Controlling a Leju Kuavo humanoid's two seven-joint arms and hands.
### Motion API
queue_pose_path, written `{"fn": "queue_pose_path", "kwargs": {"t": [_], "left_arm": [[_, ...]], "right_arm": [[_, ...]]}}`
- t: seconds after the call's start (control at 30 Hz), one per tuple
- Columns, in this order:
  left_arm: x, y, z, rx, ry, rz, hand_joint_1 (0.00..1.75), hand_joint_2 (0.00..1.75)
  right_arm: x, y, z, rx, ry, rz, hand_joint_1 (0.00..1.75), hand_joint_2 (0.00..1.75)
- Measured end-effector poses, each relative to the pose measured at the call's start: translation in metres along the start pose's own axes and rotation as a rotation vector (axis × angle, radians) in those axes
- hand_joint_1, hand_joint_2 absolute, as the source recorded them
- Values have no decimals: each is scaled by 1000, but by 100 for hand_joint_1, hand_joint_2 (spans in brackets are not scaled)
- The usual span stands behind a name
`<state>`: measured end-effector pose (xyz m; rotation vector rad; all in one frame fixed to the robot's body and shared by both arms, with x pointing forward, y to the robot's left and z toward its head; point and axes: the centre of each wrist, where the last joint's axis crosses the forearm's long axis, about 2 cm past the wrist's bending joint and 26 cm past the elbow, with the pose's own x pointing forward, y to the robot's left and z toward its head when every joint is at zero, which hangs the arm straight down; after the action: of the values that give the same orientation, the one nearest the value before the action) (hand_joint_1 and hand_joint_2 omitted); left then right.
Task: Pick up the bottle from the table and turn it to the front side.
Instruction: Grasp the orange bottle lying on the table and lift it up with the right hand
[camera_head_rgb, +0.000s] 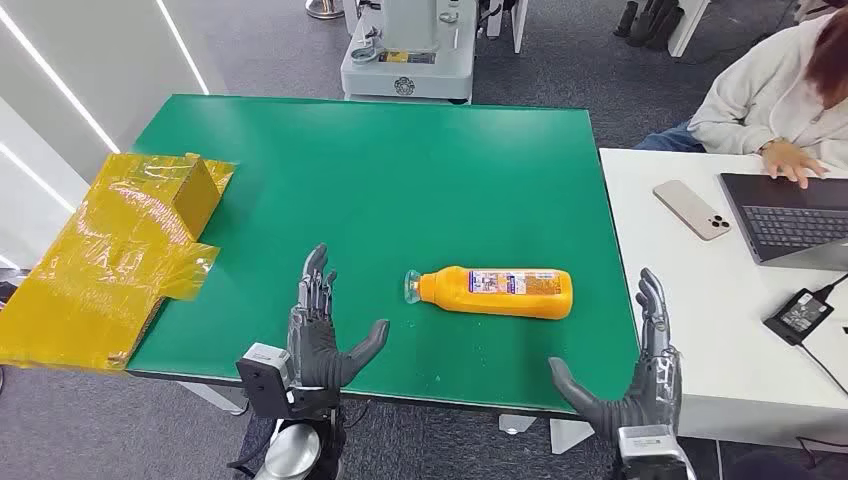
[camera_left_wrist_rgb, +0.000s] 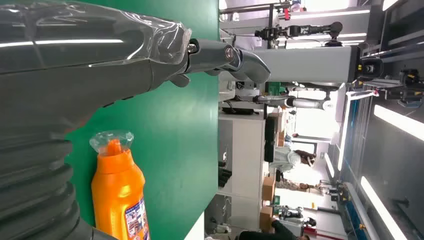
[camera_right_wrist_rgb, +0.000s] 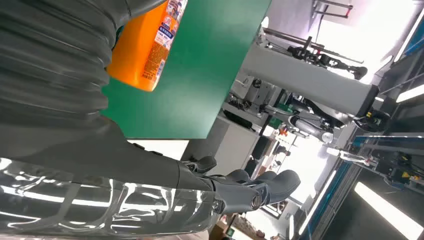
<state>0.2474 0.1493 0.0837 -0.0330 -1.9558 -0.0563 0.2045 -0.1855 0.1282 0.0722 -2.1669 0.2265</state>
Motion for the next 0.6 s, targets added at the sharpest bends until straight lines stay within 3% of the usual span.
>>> {"fn": "queue_pose_path", "kwargs": {"t": [0.37, 0.6], "left_arm": [[3, -12, -9, -40, -11, 17, 0, 175], [0, -25, -17, -117, -20, 30, 0, 175]], "right_arm": [[-4, -9, -19, 8, -10, 138, 0, 175], [-32, -29, -53, 44, 71, 245, 0, 175]]}}
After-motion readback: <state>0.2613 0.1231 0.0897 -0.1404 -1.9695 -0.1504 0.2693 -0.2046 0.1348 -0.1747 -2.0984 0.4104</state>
